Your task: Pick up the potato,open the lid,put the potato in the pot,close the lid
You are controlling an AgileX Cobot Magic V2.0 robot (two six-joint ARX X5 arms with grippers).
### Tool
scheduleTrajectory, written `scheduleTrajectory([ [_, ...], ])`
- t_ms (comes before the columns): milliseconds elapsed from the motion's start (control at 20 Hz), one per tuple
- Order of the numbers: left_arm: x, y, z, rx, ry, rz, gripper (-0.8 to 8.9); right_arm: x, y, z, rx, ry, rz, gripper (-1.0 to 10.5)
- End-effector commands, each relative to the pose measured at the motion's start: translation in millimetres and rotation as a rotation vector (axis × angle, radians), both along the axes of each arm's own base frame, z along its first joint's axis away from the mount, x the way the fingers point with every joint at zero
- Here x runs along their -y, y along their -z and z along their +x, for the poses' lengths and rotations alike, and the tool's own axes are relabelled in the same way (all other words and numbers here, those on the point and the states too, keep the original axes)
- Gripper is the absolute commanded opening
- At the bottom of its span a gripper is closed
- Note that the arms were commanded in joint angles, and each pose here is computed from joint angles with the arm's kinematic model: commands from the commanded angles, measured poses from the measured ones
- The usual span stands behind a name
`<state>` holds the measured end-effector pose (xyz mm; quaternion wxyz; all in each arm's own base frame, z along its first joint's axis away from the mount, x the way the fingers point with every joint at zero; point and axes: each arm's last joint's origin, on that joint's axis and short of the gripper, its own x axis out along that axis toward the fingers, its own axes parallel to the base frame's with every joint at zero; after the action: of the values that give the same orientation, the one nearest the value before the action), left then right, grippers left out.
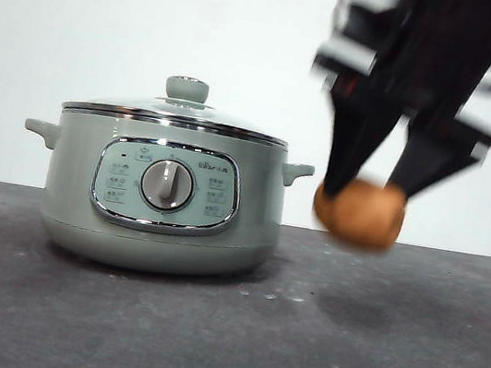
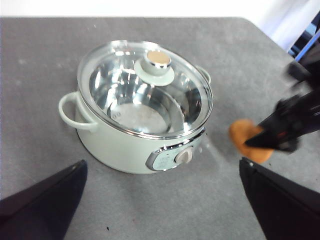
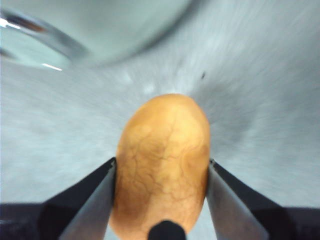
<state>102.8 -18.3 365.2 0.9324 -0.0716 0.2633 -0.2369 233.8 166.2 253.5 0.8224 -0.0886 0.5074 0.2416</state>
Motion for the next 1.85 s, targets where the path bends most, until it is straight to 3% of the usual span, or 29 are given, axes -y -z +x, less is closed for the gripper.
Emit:
scheduleTrajectory([
  [50,3,-7,14,0.029,0.02,0.005,5.97,14,-35,-21,0.109,-0.022,0.047,-0.2],
  [400,29,-22,98,0.002,0.118,0.011,5.97,64,-100,-90,0.322,-0.017,0.189,-0.2],
  [650,60,-5,168,-0.077,0.164,0.038,5.97,81,-108,-115,0.335,-0.015,0.201,-0.2],
  [800,83,11,196,-0.088,0.142,0.117,5.97,84,-108,-119,0.33,-0.012,0.2,-0.2],
  [1200,128,45,224,-0.033,0.139,0.277,5.97,84,-108,-119,0.334,-0.012,0.203,-0.2],
  [1500,138,62,232,-0.063,0.141,0.308,5.9,84,-108,-119,0.334,-0.013,0.201,-0.2],
  [1850,139,65,234,-0.076,0.141,0.298,2.3,85,-108,-119,0.344,-0.003,0.177,-0.2],
])
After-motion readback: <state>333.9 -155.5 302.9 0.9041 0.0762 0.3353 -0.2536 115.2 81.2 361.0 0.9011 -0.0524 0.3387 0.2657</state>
